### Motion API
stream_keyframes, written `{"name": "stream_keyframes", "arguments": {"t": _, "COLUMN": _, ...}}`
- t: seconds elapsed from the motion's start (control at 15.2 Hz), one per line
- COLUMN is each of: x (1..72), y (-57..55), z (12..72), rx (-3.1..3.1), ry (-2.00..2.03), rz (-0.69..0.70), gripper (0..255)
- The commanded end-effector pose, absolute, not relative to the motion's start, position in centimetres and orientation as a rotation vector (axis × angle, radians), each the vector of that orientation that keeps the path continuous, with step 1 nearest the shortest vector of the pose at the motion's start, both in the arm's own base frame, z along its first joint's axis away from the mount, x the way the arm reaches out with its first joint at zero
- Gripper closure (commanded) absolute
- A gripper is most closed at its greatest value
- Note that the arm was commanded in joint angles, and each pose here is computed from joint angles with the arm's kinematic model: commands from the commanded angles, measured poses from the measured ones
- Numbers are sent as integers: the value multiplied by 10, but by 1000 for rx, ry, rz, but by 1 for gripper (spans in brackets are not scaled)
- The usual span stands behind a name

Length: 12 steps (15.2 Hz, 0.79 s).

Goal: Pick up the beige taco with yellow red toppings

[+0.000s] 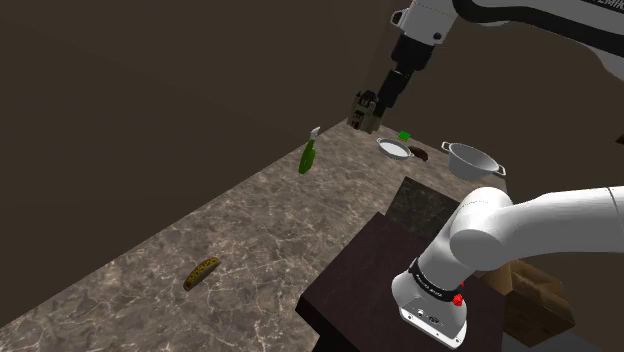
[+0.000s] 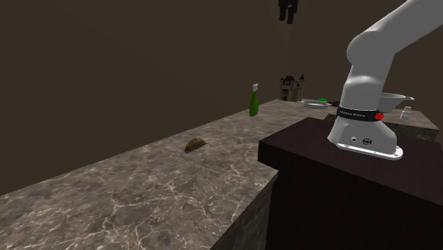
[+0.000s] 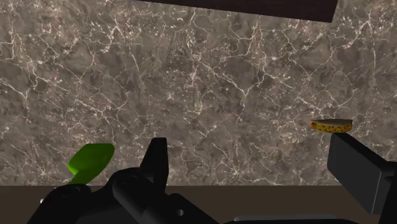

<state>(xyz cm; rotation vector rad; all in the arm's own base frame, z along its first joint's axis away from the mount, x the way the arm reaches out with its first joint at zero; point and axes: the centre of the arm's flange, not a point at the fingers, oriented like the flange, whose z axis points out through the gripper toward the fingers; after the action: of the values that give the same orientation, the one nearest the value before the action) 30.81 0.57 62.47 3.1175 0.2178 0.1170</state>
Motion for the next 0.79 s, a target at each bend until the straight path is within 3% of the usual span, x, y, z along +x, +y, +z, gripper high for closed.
{"name": "stream_keyframes", "arguments": {"t": 0.0, "x": 308, "y": 6, "z": 625, "rx": 3118, "ry": 218, "rz": 117, "gripper": 0}}
{"name": "stream_keyframes", "arguments": {"t": 0.73, "x": 395, "y": 40, "z": 516, "rx": 3067, "ry": 733, "rz": 125, "gripper": 0}}
